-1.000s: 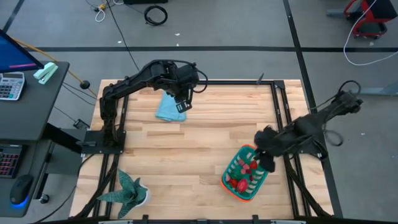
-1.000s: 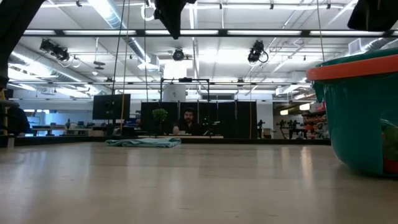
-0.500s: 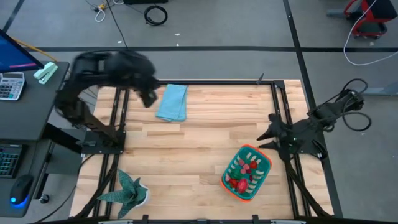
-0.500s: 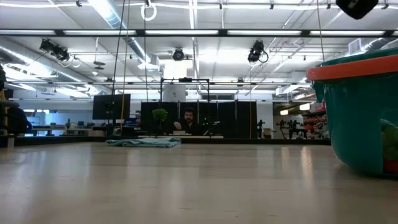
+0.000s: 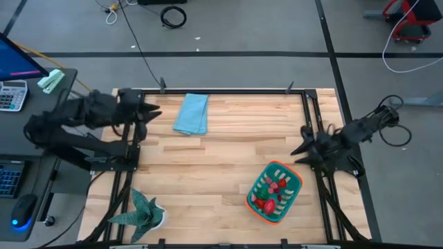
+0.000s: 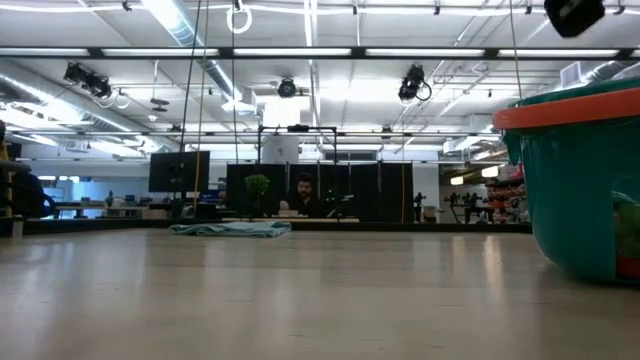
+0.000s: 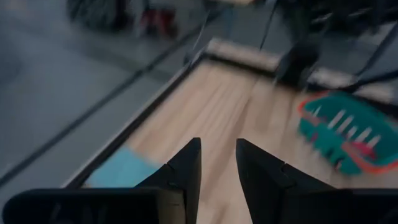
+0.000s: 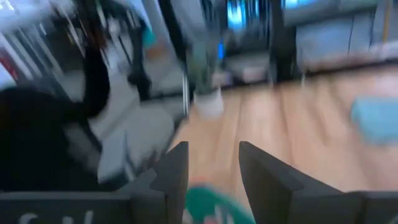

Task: Pick and placing Produce into tupperware
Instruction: Return to Home Position

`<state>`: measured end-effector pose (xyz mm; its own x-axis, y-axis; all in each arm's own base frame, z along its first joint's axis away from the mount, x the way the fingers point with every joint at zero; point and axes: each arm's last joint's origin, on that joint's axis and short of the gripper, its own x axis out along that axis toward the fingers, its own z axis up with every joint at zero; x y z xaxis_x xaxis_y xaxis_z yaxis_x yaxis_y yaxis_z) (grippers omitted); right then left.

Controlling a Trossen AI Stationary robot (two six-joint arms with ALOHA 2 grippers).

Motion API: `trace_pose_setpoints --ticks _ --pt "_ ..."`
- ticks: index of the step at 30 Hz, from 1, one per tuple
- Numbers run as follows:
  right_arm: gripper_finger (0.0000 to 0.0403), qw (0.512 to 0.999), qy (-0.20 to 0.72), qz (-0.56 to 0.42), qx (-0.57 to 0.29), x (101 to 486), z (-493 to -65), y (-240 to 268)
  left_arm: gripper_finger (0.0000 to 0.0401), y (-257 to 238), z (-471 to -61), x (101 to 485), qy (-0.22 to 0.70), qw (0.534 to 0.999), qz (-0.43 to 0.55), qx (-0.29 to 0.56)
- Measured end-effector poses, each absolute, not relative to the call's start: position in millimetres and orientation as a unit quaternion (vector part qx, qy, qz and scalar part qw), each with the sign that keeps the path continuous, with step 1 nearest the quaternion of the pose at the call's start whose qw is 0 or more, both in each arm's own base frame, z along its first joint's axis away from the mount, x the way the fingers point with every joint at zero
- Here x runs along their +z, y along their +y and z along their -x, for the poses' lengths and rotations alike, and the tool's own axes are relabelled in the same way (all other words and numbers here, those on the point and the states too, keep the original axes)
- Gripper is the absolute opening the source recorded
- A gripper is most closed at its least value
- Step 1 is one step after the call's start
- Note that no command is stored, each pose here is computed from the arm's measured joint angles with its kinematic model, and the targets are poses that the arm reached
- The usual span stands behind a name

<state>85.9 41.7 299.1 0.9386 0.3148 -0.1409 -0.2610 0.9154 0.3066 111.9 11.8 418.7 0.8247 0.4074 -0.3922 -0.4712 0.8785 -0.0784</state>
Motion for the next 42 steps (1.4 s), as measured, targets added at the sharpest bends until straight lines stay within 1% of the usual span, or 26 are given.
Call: trace_pose_setpoints --ticks 2,4,8,11,16,19,21,25,32,42 --pt "0.0150 0.978 0.050 -0.133 0.150 304.0 -79.0 36.7 0.0107 10.9 -111.0 394.2 0.135 0.966 0.076 0.207" --pt "0.0150 0.979 0.026 -0.133 0.151 299.8 -78.7 35.8 0.0107 9.8 -113.8 366.5 0.095 0.976 0.076 0.180" --pt "0.0150 0.977 0.005 -0.149 0.151 272.0 -92.4 42.2 0.0107 7.8 -119.4 314.9 0.035 0.986 0.087 0.140" --pt "0.0149 0.975 -0.021 -0.159 0.155 247.3 -100.7 46.6 0.0107 7.5 -121.1 284.0 -0.007 0.986 0.100 0.130" --pt "0.0149 0.970 -0.064 -0.157 0.174 220.4 -103.9 49.2 0.0107 6.2 -125.9 244.2 -0.060 0.985 0.129 0.100" --pt "0.0149 0.974 -0.057 -0.148 0.163 207.9 -105.7 47.5 0.0107 4.5 -127.1 226.9 -0.079 0.984 0.147 0.066" --pt "0.0149 0.975 -0.060 -0.145 0.154 207.7 -106.9 44.3 0.0107 4.1 -126.8 218.7 -0.086 0.982 0.155 0.057" --pt "0.0149 0.979 -0.062 -0.098 0.166 208.8 -109.9 36.8 0.0107 4.5 -126.3 212.2 -0.092 0.982 0.155 0.058" --pt "0.0149 0.978 -0.043 -0.127 0.160 206.1 -114.7 17.1 0.0107 4.5 -126.3 213.0 -0.093 0.983 0.144 0.059" --pt "0.0149 0.986 -0.017 -0.113 0.124 199.0 -120.1 5.3 0.0107 5.4 -126.5 211.6 -0.086 0.984 0.144 0.066"
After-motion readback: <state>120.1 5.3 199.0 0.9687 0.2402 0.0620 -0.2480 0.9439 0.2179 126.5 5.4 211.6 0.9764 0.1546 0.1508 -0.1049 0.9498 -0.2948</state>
